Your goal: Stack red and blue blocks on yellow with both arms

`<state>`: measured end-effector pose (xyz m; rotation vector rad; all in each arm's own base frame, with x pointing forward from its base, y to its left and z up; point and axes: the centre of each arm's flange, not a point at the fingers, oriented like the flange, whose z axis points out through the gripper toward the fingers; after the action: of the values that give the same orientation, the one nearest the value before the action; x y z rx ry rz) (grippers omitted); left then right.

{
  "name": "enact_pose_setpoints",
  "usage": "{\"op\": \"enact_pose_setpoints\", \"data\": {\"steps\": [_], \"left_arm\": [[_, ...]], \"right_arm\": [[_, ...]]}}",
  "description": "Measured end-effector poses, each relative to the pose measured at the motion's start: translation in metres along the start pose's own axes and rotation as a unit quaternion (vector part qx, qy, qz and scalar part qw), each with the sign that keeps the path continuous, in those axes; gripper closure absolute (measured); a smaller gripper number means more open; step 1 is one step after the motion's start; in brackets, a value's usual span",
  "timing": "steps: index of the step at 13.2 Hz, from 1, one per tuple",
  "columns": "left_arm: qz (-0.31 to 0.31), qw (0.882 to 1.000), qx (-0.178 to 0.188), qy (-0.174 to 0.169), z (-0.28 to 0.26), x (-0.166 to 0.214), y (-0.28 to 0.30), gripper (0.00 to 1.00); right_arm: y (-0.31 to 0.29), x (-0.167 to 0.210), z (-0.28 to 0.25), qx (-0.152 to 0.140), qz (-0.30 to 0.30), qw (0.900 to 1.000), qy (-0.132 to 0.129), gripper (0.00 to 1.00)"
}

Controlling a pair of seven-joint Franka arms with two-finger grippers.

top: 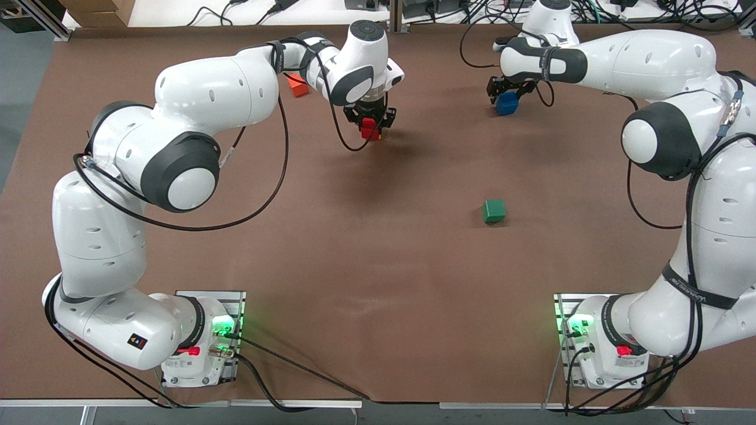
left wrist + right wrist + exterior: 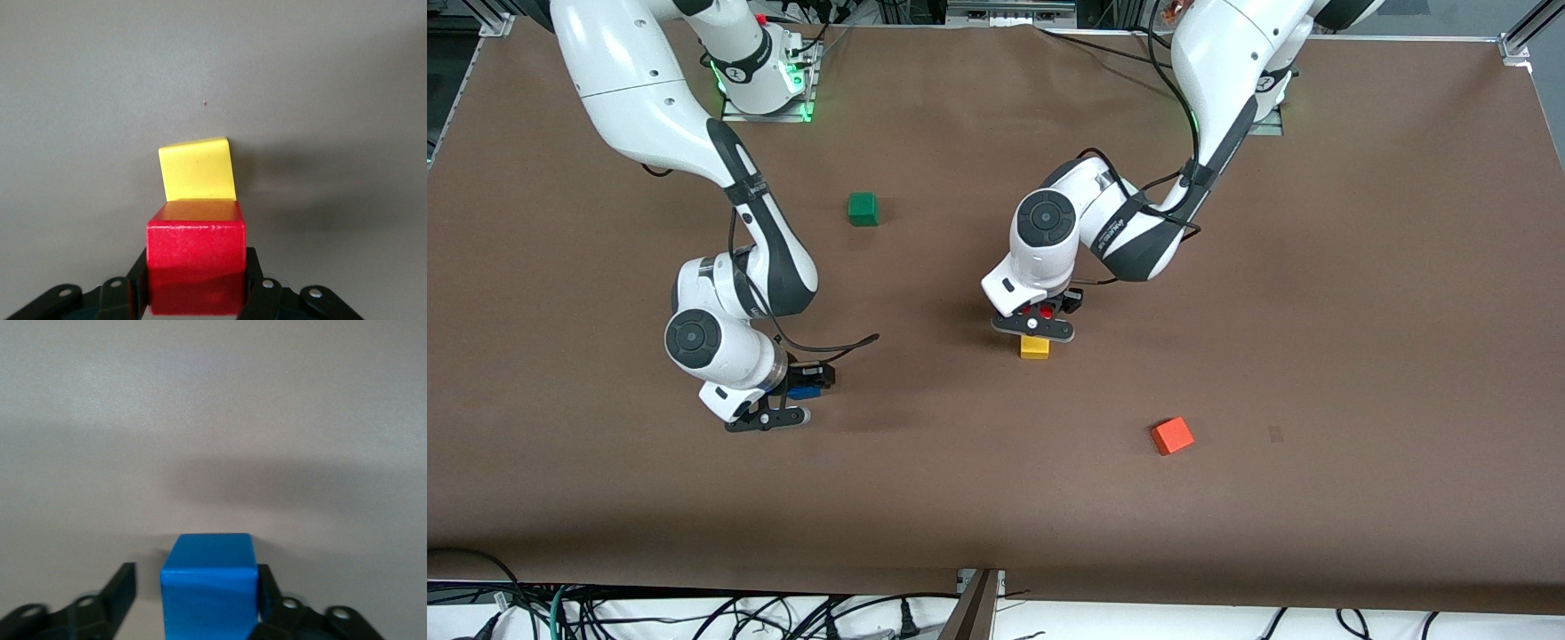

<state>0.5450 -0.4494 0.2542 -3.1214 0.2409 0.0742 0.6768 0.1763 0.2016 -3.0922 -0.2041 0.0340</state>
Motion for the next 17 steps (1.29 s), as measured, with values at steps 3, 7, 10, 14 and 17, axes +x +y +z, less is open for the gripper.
{"op": "enact_pose_setpoints", "data": {"steps": [3, 7, 10, 14, 17], "left_arm": [[0.003, 1.0, 0.004, 0.005, 0.006, 0.007, 0.0, 0.44], [0.001, 1.0, -0.001, 0.009, 0.008, 0.013, 0.002, 0.44], [0.0, 1.0, -0.003, 0.011, 0.008, 0.015, 0.002, 0.44], [-0.006, 1.0, -0.001, 0.015, 0.009, 0.021, -0.003, 0.44], [-0.007, 1.0, -0.001, 0.016, 0.009, 0.023, -0.004, 0.44]], "right_arm": [[0.001, 0.0, -0.001, 0.0, -0.002, 1.0, 0.0, 0.44], [-0.002, 0.0, -0.01, 0.0, -0.004, 1.0, -0.021, 0.44], [-0.018, 0.007, -0.044, 0.005, -0.002, 1.0, -0.027, 0.44], [-0.091, 0.009, -0.101, 0.005, 0.029, 0.999, -0.035, 0.44], [-0.143, 0.001, -0.118, 0.008, 0.041, 0.999, -0.025, 0.44]]}}
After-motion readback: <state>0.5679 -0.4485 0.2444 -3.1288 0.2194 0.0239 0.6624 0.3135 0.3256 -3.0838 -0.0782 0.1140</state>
